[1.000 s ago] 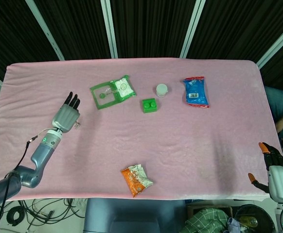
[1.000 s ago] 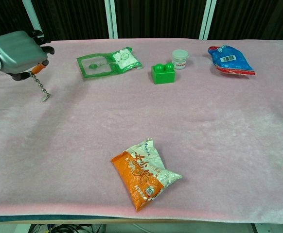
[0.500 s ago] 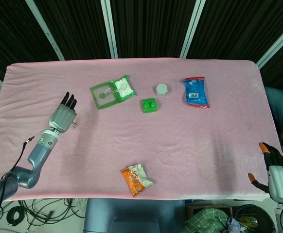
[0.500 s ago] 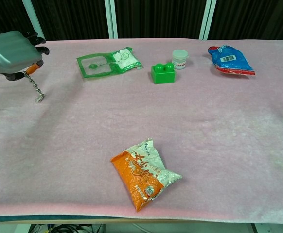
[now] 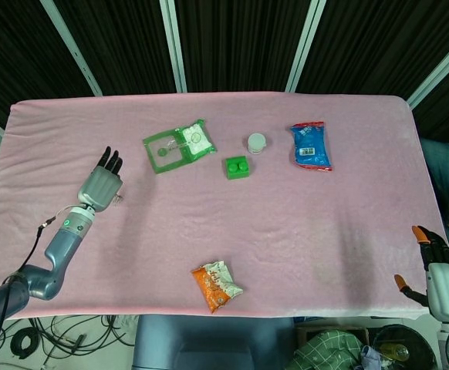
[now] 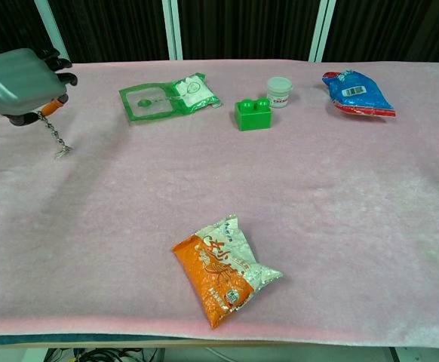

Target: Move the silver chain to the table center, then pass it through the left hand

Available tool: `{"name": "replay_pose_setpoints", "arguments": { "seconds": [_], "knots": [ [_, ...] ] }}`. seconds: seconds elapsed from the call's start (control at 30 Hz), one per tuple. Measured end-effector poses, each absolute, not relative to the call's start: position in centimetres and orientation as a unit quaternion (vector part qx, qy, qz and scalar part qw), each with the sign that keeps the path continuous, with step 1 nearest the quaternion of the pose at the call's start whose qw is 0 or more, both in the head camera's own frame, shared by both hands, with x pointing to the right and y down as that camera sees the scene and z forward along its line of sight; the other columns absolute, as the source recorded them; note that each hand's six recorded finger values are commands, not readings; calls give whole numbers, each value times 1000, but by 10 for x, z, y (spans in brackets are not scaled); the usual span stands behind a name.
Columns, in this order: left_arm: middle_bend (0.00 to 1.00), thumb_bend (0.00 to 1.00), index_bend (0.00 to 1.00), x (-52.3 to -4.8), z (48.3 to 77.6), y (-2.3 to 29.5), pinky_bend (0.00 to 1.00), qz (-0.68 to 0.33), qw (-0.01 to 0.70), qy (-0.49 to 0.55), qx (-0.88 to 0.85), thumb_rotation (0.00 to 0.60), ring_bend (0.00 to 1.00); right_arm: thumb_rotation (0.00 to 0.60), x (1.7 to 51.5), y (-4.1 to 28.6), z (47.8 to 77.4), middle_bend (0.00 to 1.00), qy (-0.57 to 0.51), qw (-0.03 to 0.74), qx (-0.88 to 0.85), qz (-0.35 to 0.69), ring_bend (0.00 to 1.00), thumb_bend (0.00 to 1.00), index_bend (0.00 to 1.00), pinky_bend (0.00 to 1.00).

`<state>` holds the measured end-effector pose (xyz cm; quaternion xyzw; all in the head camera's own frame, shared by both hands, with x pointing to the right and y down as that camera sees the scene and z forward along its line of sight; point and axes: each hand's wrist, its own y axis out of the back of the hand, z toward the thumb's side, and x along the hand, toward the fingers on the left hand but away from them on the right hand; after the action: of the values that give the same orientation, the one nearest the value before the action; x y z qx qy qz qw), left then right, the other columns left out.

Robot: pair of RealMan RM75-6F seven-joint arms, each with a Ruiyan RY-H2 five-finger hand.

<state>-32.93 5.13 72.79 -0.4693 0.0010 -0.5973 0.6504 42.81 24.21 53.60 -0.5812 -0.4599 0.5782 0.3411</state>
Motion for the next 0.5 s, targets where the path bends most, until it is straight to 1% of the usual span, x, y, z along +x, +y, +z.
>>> {"name": "replay_pose_setpoints", "arguments": {
  "seconds": [0.23,0.5],
  "knots": [
    [137,418,613,-333,727,53,0,-600,648,-3,-469,600,0,600,428,242,535,71,-461,341,-581,577,89,150,50,206],
    [137,417,614,-330,719,48,0,-598,650,11,-470,600,0,600,428,242,534,71,-462,342,-580,577,89,150,50,206]
  ]
}}
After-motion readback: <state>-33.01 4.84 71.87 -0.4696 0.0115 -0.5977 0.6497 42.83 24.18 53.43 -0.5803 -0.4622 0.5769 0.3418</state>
